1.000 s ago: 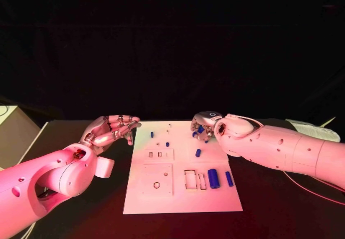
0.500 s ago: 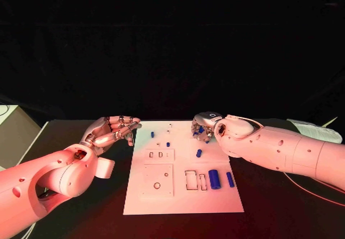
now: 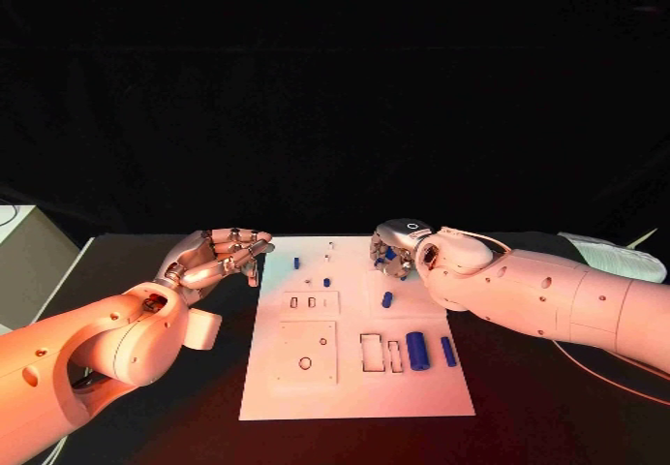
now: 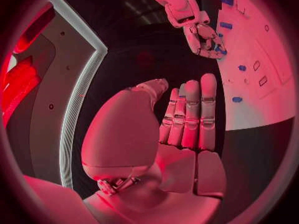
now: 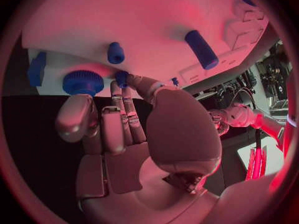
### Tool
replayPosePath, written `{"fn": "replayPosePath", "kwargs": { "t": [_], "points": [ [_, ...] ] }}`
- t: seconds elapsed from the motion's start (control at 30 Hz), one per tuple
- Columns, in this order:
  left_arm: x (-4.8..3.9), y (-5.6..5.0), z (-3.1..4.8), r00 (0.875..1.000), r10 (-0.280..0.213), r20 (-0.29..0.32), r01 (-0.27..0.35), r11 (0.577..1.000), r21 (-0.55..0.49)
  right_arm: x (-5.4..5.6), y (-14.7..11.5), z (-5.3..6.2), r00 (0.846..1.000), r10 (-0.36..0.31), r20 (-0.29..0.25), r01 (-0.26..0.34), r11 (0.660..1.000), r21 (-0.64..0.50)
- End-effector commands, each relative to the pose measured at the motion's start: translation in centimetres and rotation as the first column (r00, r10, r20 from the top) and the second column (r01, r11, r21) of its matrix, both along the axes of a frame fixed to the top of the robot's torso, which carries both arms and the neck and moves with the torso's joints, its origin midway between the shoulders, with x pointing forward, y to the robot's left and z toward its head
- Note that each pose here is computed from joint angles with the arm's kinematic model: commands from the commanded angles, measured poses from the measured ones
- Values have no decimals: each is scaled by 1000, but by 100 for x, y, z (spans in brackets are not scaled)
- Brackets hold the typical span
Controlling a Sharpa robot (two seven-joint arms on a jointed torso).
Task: Assemble the parts on the task board
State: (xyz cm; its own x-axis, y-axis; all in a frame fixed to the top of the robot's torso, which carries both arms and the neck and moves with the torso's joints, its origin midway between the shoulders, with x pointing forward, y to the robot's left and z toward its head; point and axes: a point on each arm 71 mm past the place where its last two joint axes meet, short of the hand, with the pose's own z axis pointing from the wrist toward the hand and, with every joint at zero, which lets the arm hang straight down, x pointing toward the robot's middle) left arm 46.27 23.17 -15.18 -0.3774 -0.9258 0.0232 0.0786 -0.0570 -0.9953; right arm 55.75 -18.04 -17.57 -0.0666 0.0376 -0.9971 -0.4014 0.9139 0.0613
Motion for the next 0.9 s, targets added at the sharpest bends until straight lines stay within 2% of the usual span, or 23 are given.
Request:
{"fn": "replayPosePath", "kwargs": {
  "t": [0.03, 0.33, 0.9],
  "points": [
    [-8, -16, 12, 1000, -14, 3, 14, 1000, -5, -29, 35, 48, 998, 12, 67, -13, 1000, 26],
    [-4, 2, 11, 1000, -7, 5, 7, 1000, -5, -58, 225, 138, 991, 35, 130, -43, 997, 60],
    [-9, -25, 22, 1000, -12, 8, 12, 1000, -10, 67, 589, 242, 973, 33, 227, -55, 994, 91]
  ]
}}
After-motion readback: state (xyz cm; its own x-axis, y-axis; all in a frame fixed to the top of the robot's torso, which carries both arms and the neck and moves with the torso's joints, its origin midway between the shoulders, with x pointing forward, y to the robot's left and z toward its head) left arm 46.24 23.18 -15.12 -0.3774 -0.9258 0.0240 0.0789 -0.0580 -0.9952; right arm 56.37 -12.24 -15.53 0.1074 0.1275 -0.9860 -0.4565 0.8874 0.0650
